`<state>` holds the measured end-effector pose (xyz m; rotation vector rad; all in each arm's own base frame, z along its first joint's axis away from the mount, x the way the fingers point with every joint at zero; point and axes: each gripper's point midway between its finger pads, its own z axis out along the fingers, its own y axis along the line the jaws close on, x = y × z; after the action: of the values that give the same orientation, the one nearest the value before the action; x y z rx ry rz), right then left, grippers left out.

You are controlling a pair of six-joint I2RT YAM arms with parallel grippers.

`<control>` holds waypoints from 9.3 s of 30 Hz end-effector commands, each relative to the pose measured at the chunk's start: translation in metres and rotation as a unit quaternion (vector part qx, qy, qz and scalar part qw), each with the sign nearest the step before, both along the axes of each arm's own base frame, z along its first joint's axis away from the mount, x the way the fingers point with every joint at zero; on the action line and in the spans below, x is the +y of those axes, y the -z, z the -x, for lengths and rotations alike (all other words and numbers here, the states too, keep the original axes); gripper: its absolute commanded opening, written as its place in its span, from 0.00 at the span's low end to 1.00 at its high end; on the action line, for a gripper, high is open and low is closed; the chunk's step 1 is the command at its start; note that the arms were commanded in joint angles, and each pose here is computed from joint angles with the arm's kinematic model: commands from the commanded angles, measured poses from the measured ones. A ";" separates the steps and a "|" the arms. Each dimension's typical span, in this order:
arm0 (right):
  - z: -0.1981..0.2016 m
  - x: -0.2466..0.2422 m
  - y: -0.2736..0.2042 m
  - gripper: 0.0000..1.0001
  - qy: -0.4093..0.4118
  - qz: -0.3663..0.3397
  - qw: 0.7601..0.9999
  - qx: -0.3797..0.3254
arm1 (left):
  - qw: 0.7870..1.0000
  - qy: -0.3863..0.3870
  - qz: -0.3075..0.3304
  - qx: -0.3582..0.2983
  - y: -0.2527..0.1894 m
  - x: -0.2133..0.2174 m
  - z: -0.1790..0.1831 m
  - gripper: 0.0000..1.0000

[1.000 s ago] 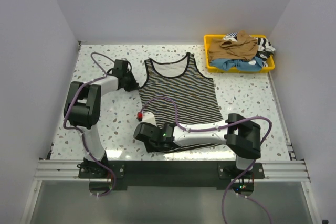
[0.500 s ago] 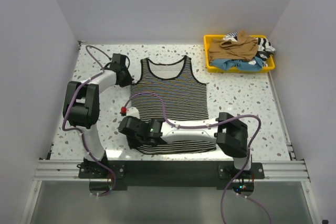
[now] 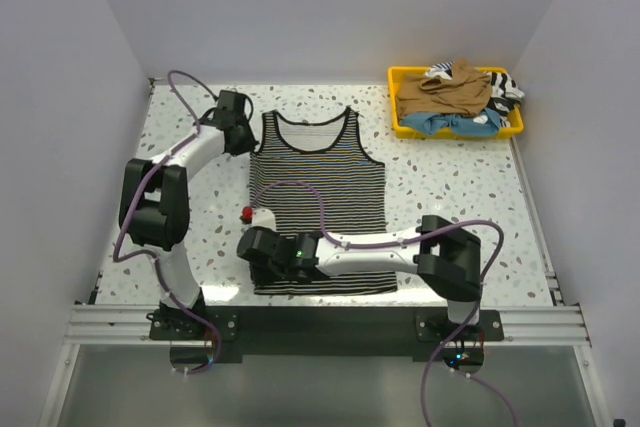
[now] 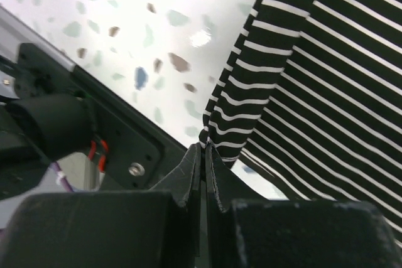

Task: Fold and stack the tank tops
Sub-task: Fold the tank top

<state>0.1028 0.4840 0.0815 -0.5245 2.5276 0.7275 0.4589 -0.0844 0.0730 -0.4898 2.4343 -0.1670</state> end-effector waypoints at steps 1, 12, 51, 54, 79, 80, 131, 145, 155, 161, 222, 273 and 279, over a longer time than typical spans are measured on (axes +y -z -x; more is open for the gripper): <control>-0.001 -0.010 -0.035 0.00 0.035 -0.056 0.998 -0.008 | 0.998 0.024 0.002 -0.062 -0.043 -0.028 -0.019 0.00; -0.002 -0.079 -0.008 0.00 0.112 -0.052 0.992 -0.002 | 0.996 0.078 0.000 -0.053 -0.029 -0.099 -0.011 0.00; 0.010 -0.164 0.036 0.00 0.196 -0.022 0.980 0.007 | 0.986 0.160 -0.012 -0.040 -0.003 -0.192 0.014 0.00; 0.010 -0.168 0.035 0.00 0.202 -0.020 0.979 0.002 | 0.986 0.162 -0.010 -0.041 -0.003 -0.195 0.015 0.00; -0.007 -0.123 0.005 0.29 0.107 0.119 0.976 -0.146 | 0.992 0.108 0.044 -0.040 -0.003 -0.135 0.016 0.25; -0.006 -0.120 0.011 0.29 0.101 0.123 0.977 -0.141 | 0.993 0.108 0.042 -0.033 0.007 -0.133 0.015 0.24; -0.337 -0.298 0.011 0.39 0.250 0.090 0.962 -0.069 | 0.931 0.338 0.118 -0.065 -0.063 -0.271 0.237 0.44; -0.344 -0.311 0.052 0.22 0.279 0.125 0.951 -0.051 | 0.886 0.459 0.060 0.000 0.002 -0.330 0.340 0.47; -0.340 -0.316 0.056 0.05 0.282 0.126 0.950 -0.052 | 0.886 0.463 0.009 -0.005 0.024 -0.349 0.353 0.50; -0.339 -0.314 0.057 0.03 0.281 0.122 0.951 -0.050 | 0.891 0.452 -0.035 -0.017 0.029 -0.354 0.349 0.50; -0.356 -0.204 -0.019 0.00 0.273 0.092 0.951 -0.113 | 0.970 0.199 0.138 -0.004 0.003 -0.177 0.372 0.00; -0.242 -0.216 -0.016 0.34 0.262 0.071 0.958 -0.094 | 0.985 0.137 0.042 -0.092 -0.035 -0.126 0.186 0.39; -0.265 -0.211 0.016 0.34 0.253 0.123 0.955 -0.090 | 0.987 0.140 0.020 -0.075 -0.021 -0.137 0.133 0.39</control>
<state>0.3409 0.2590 0.0594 -0.0202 2.4860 0.1567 0.2889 -0.1946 0.0651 -0.2246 2.4374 -0.2630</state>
